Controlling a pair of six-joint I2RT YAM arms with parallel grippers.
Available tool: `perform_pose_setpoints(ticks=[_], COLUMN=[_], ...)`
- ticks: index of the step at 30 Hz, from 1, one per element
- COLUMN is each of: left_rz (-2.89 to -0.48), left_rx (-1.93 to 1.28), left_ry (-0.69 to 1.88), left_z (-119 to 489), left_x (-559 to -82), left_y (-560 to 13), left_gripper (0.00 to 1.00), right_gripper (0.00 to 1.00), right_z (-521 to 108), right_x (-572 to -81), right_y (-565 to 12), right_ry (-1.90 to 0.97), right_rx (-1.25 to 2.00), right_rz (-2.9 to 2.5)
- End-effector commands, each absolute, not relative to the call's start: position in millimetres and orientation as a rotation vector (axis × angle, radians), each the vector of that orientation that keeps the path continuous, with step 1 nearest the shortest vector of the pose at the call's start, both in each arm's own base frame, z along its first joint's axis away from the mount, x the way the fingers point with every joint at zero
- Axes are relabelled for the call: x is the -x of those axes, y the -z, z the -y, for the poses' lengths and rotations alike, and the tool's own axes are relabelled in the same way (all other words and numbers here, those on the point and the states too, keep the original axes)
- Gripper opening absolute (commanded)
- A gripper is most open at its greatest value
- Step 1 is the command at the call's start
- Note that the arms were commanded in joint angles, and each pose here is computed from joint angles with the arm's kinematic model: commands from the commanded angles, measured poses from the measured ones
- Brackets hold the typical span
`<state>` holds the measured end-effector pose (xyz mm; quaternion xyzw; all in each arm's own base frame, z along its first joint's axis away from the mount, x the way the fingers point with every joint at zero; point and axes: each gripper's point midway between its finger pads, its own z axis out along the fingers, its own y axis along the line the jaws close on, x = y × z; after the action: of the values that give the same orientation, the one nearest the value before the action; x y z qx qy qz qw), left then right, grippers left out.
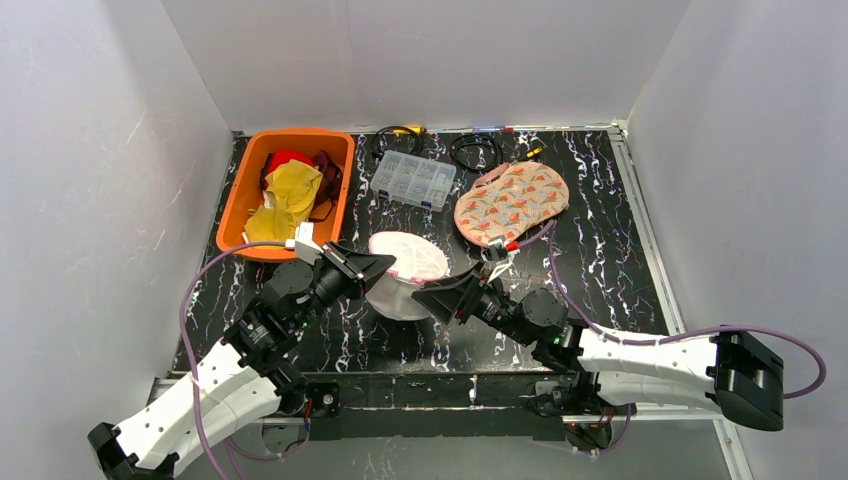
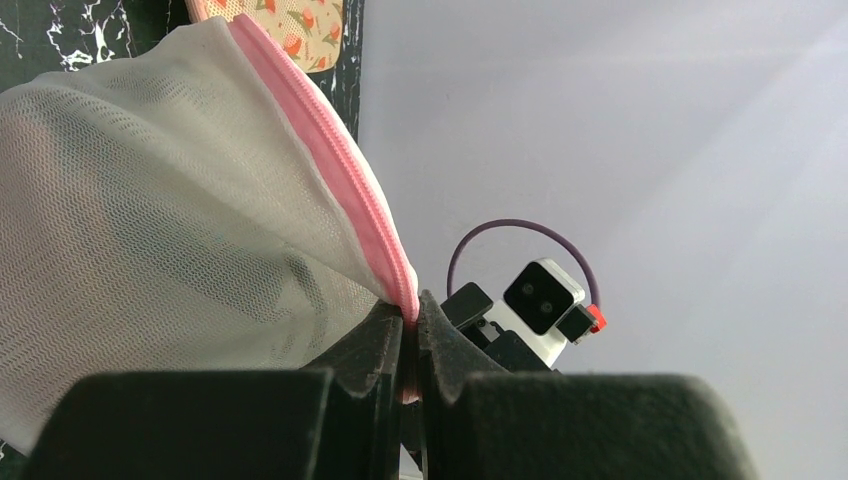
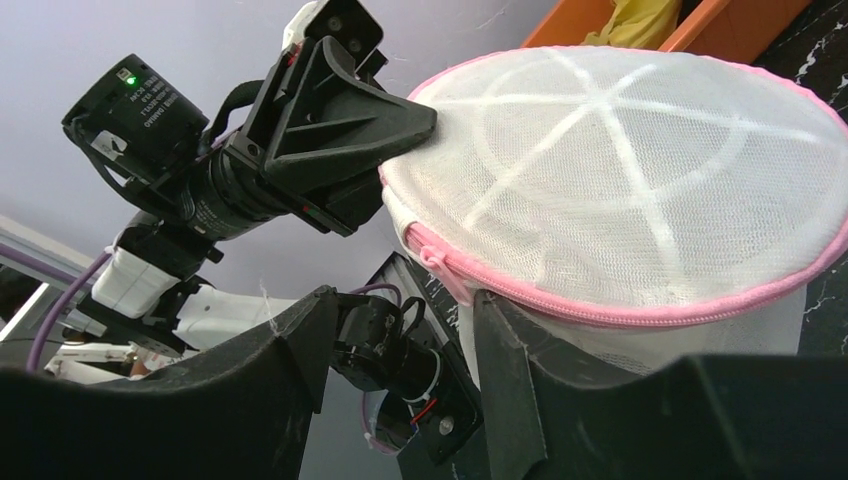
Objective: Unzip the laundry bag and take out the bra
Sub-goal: Unzip the laundry bag at the center of the board.
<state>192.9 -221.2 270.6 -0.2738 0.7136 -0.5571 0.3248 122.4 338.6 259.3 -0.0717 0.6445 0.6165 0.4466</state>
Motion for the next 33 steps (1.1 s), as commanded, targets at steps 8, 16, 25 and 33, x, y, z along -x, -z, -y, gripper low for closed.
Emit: perform_pose_setpoints(ticks=[8,16,25,33], left_rz=[-1.798,-1.794,-1.796,-1.795], left_rx=[0.695,0.693,0.684,0.68], left_ry=[1.529,1.541,1.549,1.557], left_z=[219,220,221,222], left_x=[-190,-189,-188,-187], left_y=[-298,-301,-303,-305], left_gripper=[0.0,0.0,0.0,0.0], right_gripper=[0.55,0.47,0.44,0.42], right_z=[-337,-336,-338,-342], right_x=[-124,-126,-128,-133], right_y=[-300,-301,-296,-282], right_ry=[-1.592,-1.605,-1.593,-1.551], right_rx=[0.141,0.128,0.13,0.129], right_rz=[-1.467,-1.451,-1.474,-1.541])
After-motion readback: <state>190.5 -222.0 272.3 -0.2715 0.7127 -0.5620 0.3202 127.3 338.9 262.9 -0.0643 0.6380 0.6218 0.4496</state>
